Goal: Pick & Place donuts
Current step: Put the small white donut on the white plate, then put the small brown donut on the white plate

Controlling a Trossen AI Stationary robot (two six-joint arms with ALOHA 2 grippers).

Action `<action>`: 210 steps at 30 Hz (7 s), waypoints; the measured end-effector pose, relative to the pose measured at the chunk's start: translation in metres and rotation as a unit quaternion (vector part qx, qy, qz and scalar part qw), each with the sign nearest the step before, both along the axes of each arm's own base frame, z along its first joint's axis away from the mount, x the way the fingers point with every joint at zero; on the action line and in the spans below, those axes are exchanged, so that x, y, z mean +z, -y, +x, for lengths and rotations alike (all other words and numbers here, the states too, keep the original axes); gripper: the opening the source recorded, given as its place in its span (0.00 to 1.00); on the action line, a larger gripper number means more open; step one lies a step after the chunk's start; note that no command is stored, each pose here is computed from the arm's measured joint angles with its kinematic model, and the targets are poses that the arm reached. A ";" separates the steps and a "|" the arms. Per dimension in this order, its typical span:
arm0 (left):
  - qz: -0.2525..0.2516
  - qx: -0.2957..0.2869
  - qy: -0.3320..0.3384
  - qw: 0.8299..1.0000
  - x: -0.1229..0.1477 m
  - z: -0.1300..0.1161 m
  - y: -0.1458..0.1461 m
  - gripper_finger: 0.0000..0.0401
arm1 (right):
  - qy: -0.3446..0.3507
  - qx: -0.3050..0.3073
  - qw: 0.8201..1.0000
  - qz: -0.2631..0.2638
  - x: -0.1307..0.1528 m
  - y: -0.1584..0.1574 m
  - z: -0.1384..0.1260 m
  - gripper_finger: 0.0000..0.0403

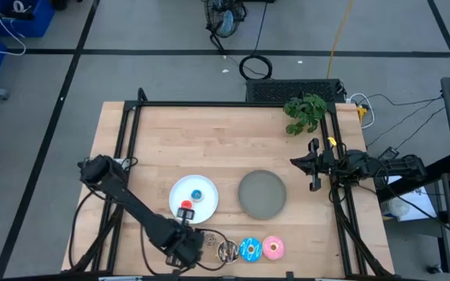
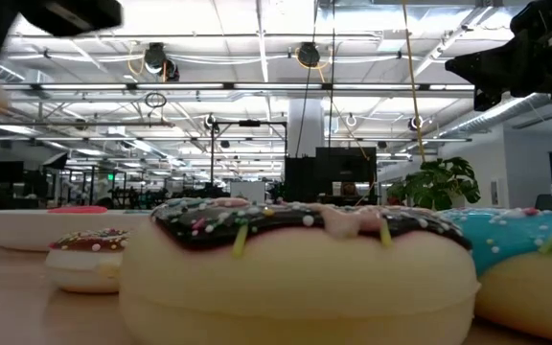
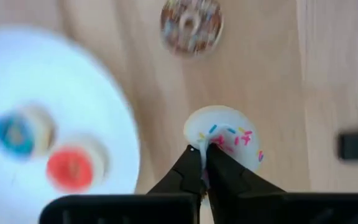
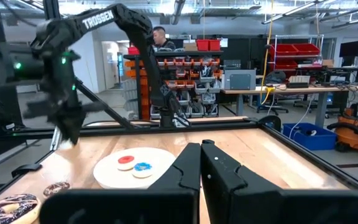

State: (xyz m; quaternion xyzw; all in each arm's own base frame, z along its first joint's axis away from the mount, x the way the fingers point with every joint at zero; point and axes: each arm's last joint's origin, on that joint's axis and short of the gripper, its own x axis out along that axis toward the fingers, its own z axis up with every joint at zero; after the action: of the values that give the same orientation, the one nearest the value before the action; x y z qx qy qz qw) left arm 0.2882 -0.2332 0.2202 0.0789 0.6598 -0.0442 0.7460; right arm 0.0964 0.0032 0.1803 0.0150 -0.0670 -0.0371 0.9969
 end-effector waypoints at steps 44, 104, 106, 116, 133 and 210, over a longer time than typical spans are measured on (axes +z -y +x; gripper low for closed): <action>-0.018 0.120 0.165 0.979 0.016 -0.054 -0.081 0.04 | 0.003 0.000 1.000 0.000 0.000 0.000 0.000 0.00; -0.001 0.062 0.104 0.993 -0.038 0.040 -0.108 0.42 | 0.000 0.000 1.000 0.000 0.000 0.000 0.000 0.00; -0.002 0.053 0.111 0.992 -0.034 0.040 -0.105 0.42 | 0.000 0.000 1.000 0.000 0.000 0.000 0.000 0.00; -0.036 0.012 0.145 0.989 0.002 0.044 -0.075 0.42 | 0.000 0.000 1.000 0.000 0.000 0.000 0.000 0.00; -0.043 0.017 0.186 0.982 0.022 0.042 -0.050 0.29 | 0.000 0.000 1.000 -0.001 0.000 0.000 0.000 0.00; -0.075 0.093 0.267 0.956 0.024 0.058 -0.046 0.09 | 0.000 0.000 1.000 -0.002 0.000 0.000 0.000 0.00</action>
State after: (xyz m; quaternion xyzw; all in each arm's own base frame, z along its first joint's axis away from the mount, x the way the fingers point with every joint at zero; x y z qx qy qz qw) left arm 0.3466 -0.1871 0.2442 -0.0303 0.4362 -0.0010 0.8993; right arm 0.0964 0.0032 0.1804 0.0132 -0.0673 -0.0372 0.9970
